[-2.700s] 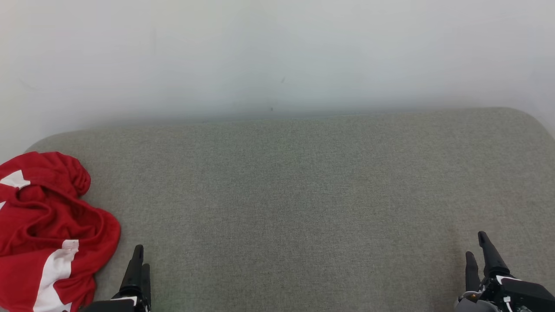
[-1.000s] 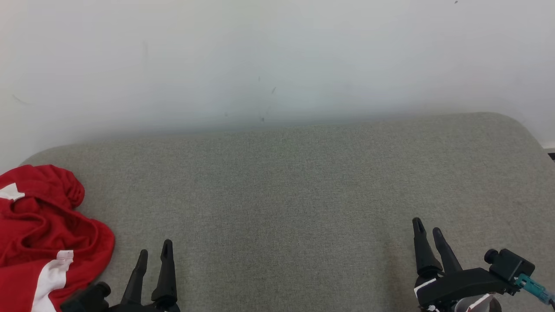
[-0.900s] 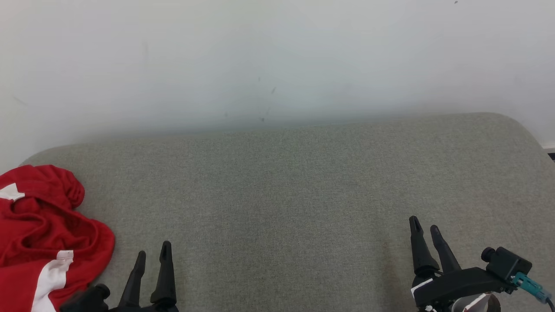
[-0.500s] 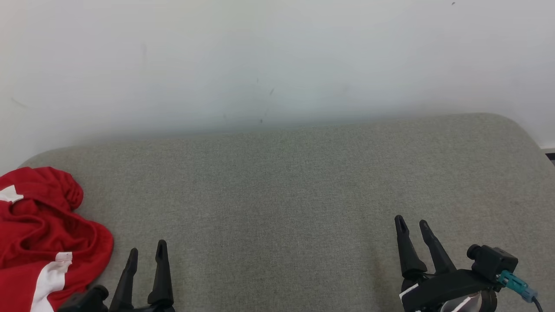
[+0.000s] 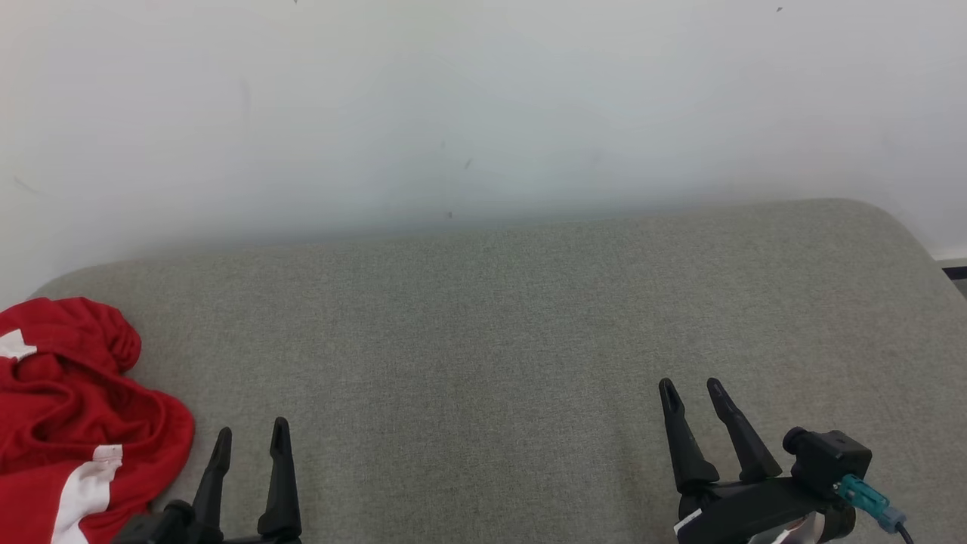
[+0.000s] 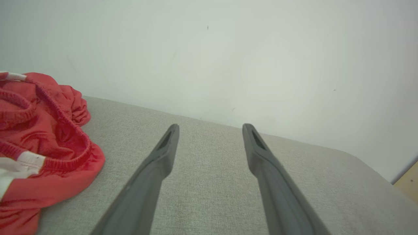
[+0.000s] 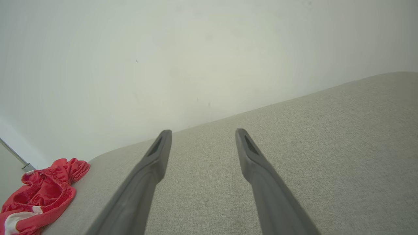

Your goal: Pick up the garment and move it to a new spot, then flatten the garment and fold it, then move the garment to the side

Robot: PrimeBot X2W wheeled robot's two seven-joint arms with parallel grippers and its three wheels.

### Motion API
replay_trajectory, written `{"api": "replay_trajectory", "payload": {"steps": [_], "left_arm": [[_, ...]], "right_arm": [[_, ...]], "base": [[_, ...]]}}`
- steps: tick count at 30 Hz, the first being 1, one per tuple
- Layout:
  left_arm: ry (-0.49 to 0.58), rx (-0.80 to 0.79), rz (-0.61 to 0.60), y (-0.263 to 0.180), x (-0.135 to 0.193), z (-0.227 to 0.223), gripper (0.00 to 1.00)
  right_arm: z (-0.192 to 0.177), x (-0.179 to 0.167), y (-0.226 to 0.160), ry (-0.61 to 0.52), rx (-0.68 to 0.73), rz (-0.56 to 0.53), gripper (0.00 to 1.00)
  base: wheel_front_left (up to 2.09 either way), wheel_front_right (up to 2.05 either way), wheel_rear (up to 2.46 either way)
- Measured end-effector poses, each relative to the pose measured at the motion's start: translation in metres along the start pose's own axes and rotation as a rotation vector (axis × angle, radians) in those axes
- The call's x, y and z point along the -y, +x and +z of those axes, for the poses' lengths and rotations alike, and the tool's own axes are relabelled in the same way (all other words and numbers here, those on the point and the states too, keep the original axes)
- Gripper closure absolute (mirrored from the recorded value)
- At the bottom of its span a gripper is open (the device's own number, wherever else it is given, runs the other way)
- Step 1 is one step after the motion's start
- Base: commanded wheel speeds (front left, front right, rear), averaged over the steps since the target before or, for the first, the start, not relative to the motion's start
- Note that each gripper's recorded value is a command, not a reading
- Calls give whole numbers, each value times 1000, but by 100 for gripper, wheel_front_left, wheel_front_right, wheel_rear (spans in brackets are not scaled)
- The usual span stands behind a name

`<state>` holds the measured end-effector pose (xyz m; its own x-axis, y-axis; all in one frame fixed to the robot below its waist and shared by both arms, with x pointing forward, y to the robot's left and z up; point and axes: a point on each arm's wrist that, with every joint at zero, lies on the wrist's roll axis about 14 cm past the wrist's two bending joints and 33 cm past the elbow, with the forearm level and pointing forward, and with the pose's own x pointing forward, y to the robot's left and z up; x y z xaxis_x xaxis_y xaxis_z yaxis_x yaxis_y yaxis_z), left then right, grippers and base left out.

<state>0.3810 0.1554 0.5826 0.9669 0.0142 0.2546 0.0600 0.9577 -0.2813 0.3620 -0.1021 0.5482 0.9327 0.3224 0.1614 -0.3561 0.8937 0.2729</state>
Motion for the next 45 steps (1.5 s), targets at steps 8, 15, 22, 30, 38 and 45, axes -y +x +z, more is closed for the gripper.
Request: {"api": "replay_trajectory", "payload": {"steps": [8,15,22,30,38,45], "left_arm": [[81,33,-14,-3,3,7,0],[139,64,-26,-5,7,14,0],[203,81,-41,-8,11,16,0],[263,109,-55,-11,15,21,0],[314,125,-68,-13,19,22,0],[318,110,-70,-14,18,18,0]], "right_arm": [[0,-2,-4,-57,9,5,0],[4,-2,-5,-124,28,5,0],[5,-2,-8,-183,43,-3,0],[7,-11,-8,-238,59,23,0],[9,-18,-11,-281,73,47,0],[7,-18,-13,-281,68,44,0]], "base": [[0,0,0],[0,0,0],[0,0,0],[0,0,0],[0,0,0],[0,0,0]]}}
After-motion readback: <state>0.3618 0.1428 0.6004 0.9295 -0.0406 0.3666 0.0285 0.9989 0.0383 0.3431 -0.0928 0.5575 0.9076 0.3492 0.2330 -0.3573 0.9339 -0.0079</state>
